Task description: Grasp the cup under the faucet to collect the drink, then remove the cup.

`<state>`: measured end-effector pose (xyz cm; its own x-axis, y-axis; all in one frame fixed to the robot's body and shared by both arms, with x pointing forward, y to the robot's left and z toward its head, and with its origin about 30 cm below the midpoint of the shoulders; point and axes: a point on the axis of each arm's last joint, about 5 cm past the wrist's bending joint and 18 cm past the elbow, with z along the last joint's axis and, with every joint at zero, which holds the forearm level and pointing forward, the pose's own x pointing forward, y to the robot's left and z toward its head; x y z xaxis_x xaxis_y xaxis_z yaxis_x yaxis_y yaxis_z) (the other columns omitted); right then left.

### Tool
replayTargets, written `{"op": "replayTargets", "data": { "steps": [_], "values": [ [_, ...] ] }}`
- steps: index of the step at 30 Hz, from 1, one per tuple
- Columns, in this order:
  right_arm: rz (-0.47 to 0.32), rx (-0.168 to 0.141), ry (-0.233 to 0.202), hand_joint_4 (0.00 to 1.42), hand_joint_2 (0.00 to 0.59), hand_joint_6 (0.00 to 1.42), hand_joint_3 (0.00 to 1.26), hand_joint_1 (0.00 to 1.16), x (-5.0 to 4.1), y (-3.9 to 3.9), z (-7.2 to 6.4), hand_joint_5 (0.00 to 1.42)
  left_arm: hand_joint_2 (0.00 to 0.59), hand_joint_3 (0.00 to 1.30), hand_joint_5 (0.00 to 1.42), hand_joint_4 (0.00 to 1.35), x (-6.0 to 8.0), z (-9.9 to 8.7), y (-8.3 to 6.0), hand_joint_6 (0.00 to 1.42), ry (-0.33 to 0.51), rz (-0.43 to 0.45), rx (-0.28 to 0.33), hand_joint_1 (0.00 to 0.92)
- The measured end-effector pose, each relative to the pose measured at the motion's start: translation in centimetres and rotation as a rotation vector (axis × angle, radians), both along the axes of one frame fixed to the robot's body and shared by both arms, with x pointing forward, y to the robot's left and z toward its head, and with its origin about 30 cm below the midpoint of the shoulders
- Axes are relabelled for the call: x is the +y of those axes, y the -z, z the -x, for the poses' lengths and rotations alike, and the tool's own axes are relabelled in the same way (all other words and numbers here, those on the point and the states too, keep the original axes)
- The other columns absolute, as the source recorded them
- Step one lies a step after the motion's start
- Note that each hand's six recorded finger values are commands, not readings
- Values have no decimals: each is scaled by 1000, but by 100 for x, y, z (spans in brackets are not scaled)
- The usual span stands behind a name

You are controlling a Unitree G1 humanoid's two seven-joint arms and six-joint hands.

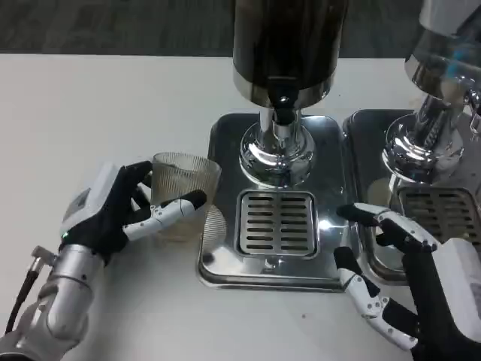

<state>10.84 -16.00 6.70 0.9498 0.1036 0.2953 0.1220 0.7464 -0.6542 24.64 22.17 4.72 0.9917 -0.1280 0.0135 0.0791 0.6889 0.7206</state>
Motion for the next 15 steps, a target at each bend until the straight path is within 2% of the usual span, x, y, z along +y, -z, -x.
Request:
{"op": "replayTargets", "data": {
  "steps": [8, 15],
  "values": [
    [-2, 2, -1, 376, 415, 491, 405, 427, -1, -1, -1, 366, 218, 519, 949, 660, 20, 53, 34, 1215, -20, 9, -16, 287],
    [-3, 3, -2, 376, 418, 482, 405, 431, 0, -2, -1, 366, 216, 519, 942, 660, 61, 115, 44, 1215, -19, 24, -58, 285]
  ]
}}
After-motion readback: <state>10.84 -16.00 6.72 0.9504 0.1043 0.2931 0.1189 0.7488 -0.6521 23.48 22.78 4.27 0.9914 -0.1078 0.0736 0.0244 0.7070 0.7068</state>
